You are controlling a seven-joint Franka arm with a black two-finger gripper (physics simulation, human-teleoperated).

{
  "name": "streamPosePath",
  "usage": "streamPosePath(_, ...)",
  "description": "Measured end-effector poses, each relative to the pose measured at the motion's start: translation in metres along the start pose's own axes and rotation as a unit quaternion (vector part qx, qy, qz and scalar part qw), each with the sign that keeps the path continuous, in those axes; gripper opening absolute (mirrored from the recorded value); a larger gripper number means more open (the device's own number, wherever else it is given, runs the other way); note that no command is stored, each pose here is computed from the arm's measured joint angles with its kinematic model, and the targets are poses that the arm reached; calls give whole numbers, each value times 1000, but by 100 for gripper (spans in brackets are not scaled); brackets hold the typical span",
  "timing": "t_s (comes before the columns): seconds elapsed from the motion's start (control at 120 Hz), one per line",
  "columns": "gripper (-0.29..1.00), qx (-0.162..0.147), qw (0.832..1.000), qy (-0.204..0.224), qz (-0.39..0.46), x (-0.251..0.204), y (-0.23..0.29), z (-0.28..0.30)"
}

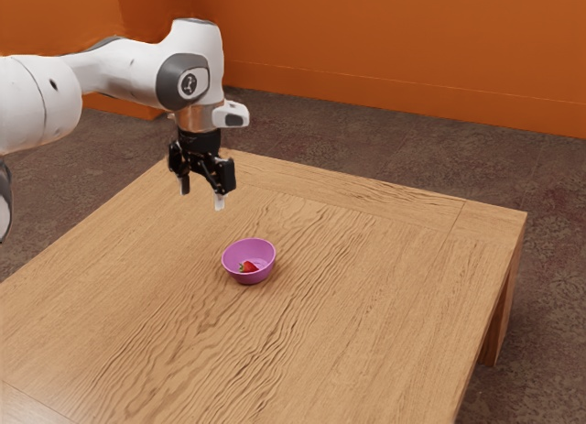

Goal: Take strawberry from the bowl

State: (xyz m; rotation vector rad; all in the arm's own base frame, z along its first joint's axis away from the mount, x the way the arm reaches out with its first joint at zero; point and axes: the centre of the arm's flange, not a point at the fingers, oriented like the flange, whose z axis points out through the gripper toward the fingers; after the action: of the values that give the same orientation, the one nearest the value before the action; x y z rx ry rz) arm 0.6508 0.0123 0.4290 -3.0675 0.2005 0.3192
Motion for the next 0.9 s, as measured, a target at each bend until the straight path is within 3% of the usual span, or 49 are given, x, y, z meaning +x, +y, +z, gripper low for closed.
streamPosePath(0.442, 68, 6, 995, 13, 95, 17, 27, 87)
streamPosePath(0.658, 46, 41, 983, 35, 174, 22, 37, 79)
streamPosePath(0.9, 25, 56, 966, 47, 248, 27, 56, 82)
